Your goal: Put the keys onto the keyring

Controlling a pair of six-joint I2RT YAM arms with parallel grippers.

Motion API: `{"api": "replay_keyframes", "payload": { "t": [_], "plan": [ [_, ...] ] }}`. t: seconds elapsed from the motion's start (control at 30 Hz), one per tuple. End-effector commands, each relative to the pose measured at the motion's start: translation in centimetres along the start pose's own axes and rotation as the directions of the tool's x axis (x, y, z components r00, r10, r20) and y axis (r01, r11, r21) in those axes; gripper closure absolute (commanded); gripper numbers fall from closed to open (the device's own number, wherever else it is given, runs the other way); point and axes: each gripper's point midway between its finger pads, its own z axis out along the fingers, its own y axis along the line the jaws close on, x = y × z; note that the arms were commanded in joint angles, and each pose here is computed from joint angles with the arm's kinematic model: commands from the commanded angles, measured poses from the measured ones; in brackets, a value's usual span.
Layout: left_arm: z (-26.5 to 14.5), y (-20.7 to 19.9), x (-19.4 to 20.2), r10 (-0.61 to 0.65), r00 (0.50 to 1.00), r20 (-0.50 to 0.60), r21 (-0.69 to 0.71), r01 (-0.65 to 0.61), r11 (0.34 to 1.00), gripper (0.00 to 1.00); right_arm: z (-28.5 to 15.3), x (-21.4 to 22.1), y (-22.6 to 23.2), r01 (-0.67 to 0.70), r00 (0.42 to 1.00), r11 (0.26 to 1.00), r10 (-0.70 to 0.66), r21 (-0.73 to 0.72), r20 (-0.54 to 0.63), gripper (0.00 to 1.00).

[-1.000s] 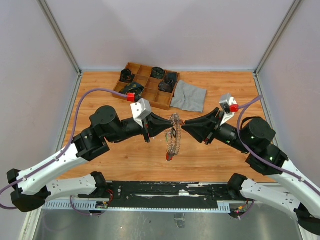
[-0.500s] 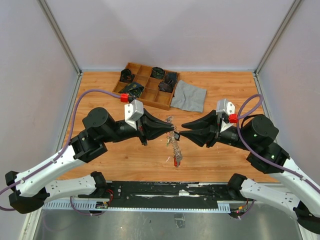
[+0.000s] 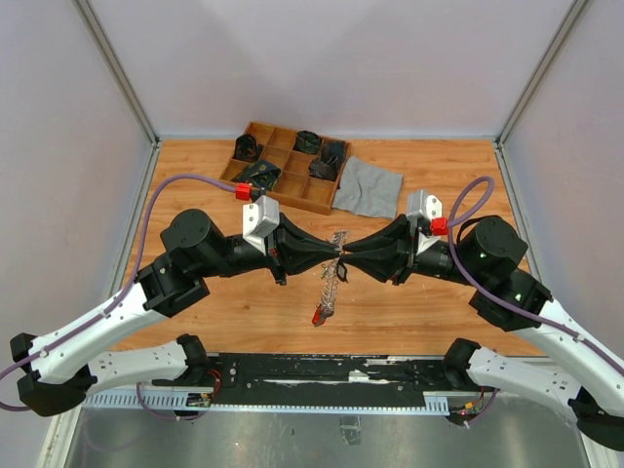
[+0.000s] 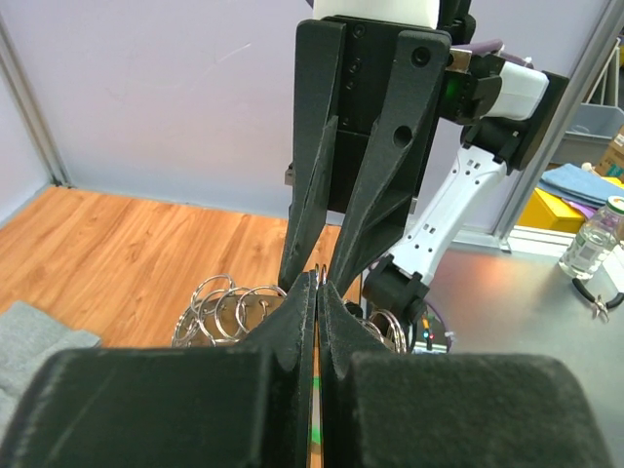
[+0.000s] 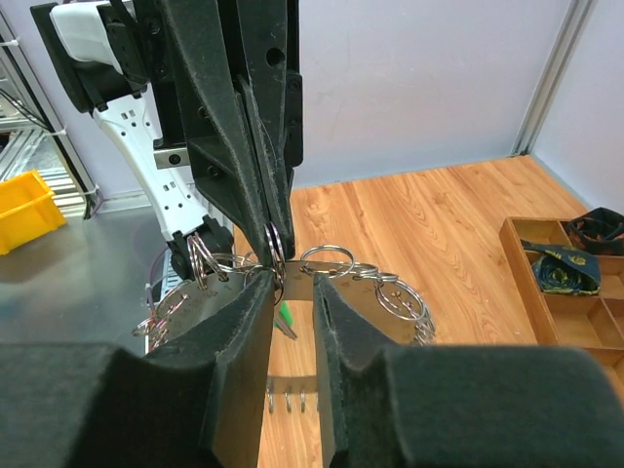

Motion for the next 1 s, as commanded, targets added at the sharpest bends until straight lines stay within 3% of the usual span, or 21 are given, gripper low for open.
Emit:
{"api": "replay_keyframes", "payload": {
  "t": [0.0, 0.4, 0.53, 0.83, 0.97],
  "plan": [
    [0.03, -0.9, -2.44, 0.034, 0.996, 0.083, 0.034, -0.037, 0.999, 1.0, 0.26, -1.92, 1.58, 0.026, 0.998, 0.997, -0.022, -0.072, 0.055, 0.78],
    [0.14, -1.05, -2.28, 0.033, 0.996, 0.078, 0.046, -0.036, 0.998, 1.0, 0.67, -1.96, 1.78, 0.02, 0.998, 0.995, -0.015, -0.094, 0.054, 0.89],
    [0.24, -1.25, -2.2, 0.031, 0.997, 0.074, 0.06, -0.035, 0.998, 0.99, 0.75, -2.19, 1.99, 0.028, 0.998, 0.994, -0.022, -0.108, 0.057, 0.99],
    [0.34, -1.52, -1.94, 0.025, 0.998, 0.064, 0.079, -0.03, 0.996, 0.99, 0.22, -2.56, 1.86, 0.089, 0.996, 0.99, -0.09, -0.106, -0.001, 1.0],
    [0.36, -1.54, -1.78, 0.023, 0.998, 0.059, 0.081, -0.028, 0.996, 0.88, -0.08, -1.79, 1.62, 0.087, 0.99, 0.991, -0.098, -0.105, -0.103, 1.0]
  ]
}}
